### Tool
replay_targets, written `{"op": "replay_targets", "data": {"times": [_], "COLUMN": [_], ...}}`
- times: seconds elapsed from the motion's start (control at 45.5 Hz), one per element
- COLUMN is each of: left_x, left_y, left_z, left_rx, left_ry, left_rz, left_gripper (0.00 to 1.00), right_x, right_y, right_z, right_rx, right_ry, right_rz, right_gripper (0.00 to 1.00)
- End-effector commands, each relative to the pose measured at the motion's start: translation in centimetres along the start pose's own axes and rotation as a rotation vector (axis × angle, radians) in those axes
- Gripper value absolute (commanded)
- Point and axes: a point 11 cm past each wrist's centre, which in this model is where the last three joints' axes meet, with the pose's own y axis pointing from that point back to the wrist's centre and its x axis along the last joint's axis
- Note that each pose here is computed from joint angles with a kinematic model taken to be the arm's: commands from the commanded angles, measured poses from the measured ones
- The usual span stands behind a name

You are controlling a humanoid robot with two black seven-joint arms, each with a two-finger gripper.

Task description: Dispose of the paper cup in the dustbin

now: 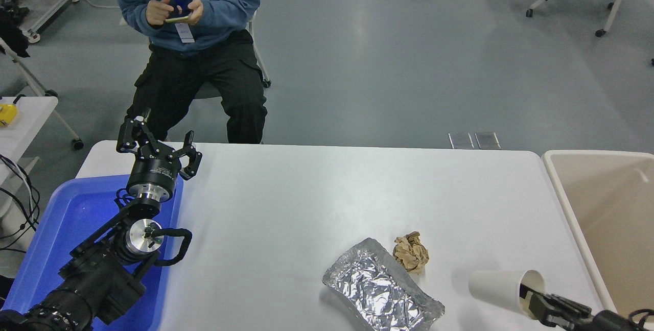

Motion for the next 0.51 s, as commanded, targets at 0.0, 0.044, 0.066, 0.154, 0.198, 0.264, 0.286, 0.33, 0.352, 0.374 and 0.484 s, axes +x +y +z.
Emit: {"op": "replay_targets", "data": {"times": [0.0,0.044,0.066,0.154,0.198,0.264,0.286,0.33,0.352,0.374,0.484], "left_x": [0.0,0.0,-0.1,0.0,0.0,0.0,0.0,0.0,0.0,0.0,0.0], "left_y": [0.0,0.0,0.0,0.0,0.0,0.0,0.0,0.0,0.0,0.0,0.0], "left_z": [0.0,0.0,0.0,0.0,0.0,0.0,0.0,0.0,0.0,0.0,0.0], "left_rx": [0.0,0.0,0.0,0.0,-0.001,-0.001,0.0,0.0,0.0,0.0,-0.001], "left_ry": [0.0,0.0,0.001,0.0,0.001,0.001,0.001,0.0,0.0,0.0,0.002], "left_rz": [-0.001,-0.001,-0.002,0.0,0.0,0.0,-0.001,-0.001,-0.001,0.0,-0.001], "left_gripper": [1.0,1.0,1.0,1.0,1.0,1.0,1.0,1.0,1.0,1.0,1.0], "right_x": [6.0,7.2,7.9,11.4,13.9,16.9,18.0,20.3,21.5,22.7,27.9], "right_y": [1.4,1.5,1.6,1.5,1.7,2.0,2.1,2.5,2.8,3.1,4.8], "right_z": [-0.4,-0.7,-1.0,-1.9,-2.4,-2.9,-3.2,-3.8,-4.1,-4.3,-5.4], "right_rx": [-0.016,-0.017,-0.013,0.002,0.008,0.013,0.019,0.031,0.035,0.035,0.045], "right_ry": [-0.012,-0.024,-0.03,-0.057,-0.097,-0.132,-0.144,-0.169,-0.18,-0.187,-0.23], "right_rz": [0.062,0.076,0.088,0.138,0.169,0.204,0.219,0.247,0.262,0.277,0.352], "right_gripper": [0.0,0.0,0.0,0.0,0.0,0.0,0.0,0.0,0.0,0.0,0.0]}}
